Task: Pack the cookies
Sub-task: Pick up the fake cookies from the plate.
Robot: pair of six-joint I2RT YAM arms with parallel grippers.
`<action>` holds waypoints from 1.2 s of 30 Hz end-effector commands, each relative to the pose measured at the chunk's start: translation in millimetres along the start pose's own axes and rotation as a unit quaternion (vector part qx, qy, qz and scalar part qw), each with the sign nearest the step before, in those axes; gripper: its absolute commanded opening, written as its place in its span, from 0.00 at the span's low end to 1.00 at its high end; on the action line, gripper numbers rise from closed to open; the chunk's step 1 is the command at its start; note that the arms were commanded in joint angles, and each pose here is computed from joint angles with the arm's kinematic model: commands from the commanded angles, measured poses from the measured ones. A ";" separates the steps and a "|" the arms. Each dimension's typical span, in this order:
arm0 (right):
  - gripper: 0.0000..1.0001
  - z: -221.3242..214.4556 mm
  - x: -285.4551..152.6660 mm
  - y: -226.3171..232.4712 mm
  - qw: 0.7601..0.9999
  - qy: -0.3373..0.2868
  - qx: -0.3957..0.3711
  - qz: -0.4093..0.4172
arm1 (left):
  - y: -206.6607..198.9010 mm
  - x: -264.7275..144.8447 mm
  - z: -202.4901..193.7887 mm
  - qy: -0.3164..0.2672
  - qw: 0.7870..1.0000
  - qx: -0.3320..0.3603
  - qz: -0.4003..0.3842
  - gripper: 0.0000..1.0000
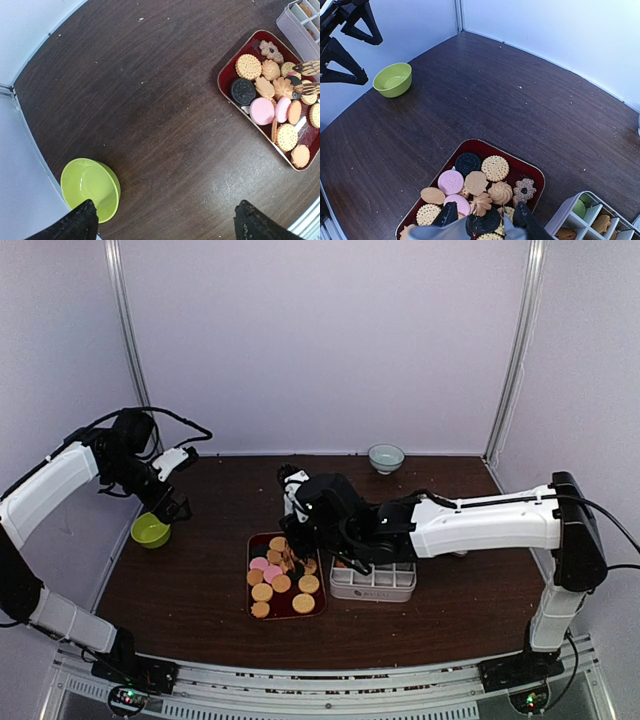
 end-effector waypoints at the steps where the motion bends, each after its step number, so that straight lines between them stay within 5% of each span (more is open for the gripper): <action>1: 0.37 9.2 6.2 -4.0 0.999 -0.025 0.036 -0.001 | 0.0 2.2 3.8 -0.013 1.000 0.006 -0.010 0.98; 36: 0.36 -32.2 -13.2 -16.9 0.991 0.007 0.125 0.043 | -6.3 6.4 1.7 -0.009 0.999 0.009 -0.034 0.98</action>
Point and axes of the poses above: each gripper's point midway between its finger pads, its own x axis out along the fingers, its own y axis along the line the jaws close on, z = x × y, the point moved 4 cm from there along -x, back along the fingers, and after that the axes turned 5 degrees about x, right-handed, at the moved point
